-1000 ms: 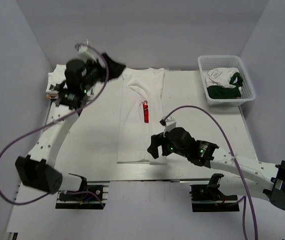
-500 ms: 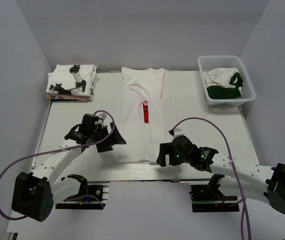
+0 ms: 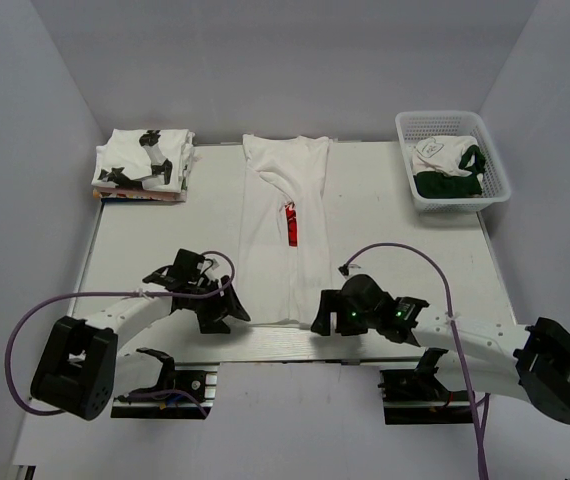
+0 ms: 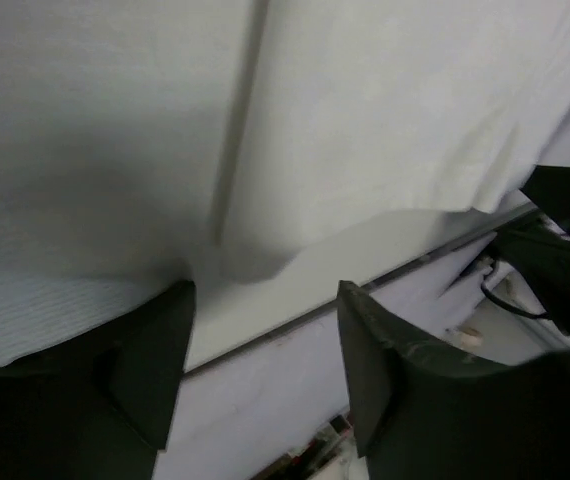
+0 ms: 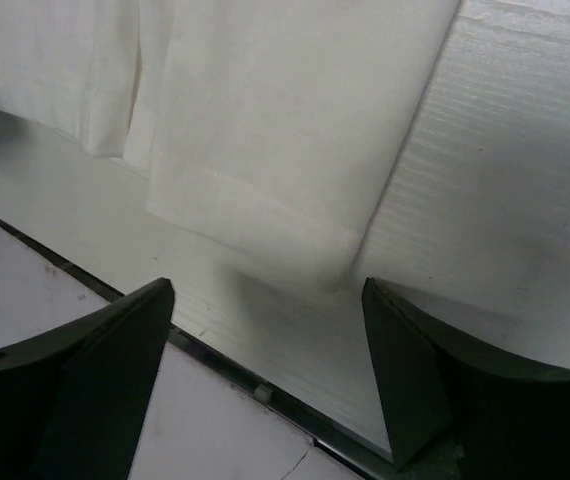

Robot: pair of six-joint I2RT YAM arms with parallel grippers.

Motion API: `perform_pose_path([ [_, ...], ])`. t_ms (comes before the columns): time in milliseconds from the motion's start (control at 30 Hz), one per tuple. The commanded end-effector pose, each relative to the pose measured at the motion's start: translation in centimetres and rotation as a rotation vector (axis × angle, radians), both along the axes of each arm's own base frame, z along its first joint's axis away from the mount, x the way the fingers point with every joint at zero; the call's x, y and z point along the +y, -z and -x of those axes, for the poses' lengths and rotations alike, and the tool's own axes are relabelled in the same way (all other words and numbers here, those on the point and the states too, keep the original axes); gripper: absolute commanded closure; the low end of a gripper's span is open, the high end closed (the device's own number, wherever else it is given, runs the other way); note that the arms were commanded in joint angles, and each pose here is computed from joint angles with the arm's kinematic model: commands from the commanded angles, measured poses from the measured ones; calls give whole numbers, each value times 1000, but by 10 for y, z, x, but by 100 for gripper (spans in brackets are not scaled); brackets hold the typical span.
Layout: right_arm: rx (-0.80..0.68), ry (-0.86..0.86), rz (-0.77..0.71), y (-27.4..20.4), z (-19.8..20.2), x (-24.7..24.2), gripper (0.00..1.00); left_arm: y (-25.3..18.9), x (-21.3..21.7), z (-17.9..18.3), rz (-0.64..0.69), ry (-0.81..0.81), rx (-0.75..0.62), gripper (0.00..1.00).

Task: Fold and stack the t-shirts
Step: Grab the bottom of the folded rectangular tshirt with both arms

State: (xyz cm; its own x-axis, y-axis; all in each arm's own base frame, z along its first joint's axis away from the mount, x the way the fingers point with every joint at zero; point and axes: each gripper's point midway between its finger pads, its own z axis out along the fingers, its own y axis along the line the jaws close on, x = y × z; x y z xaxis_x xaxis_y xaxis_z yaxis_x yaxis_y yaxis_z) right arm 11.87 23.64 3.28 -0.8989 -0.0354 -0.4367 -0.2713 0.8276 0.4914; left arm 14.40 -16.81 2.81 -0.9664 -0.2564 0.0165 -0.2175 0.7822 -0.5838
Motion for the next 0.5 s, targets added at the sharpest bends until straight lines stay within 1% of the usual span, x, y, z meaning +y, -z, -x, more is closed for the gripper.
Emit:
perform_pose_path([
  [0,31,79,35,10,-4,-8,24,20,11,-2,-83,6,-9,34],
  [33,28,86,34,10,-6,-8,25,22,14,-4,-102,-1,-16,41],
  [67,20,108,40,12,-9,-11,26,24,18,-6,-127,-10,-24,45],
  [100,19,122,49,14,-10,-12,30,24,18,-9,-131,-14,-38,53],
  [133,8,150,60,15,-15,-15,32,24,17,-11,-128,-15,-47,57],
  [200,4,183,86,16,-20,-18,41,23,16,-14,-127,-15,-48,65],
  [233,9,181,108,21,-20,-20,42,20,15,-18,-125,-16,-54,78],
  [267,6,176,102,17,-22,-17,45,19,13,-17,-116,-12,-51,85],
  [300,7,167,102,17,-21,-16,52,19,13,-19,-112,-12,-59,92],
  [333,14,158,113,20,-21,-16,56,19,13,-19,-112,-12,-60,100],
  [367,11,152,117,21,-21,-15,60,19,13,-19,-112,-12,-60,100],
  [400,3,129,116,19,-22,-13,69,17,12,-20,-109,-13,-70,100],
  [467,3,103,121,18,-22,-9,80,10,9,-29,-94,-16,-110,100],
])
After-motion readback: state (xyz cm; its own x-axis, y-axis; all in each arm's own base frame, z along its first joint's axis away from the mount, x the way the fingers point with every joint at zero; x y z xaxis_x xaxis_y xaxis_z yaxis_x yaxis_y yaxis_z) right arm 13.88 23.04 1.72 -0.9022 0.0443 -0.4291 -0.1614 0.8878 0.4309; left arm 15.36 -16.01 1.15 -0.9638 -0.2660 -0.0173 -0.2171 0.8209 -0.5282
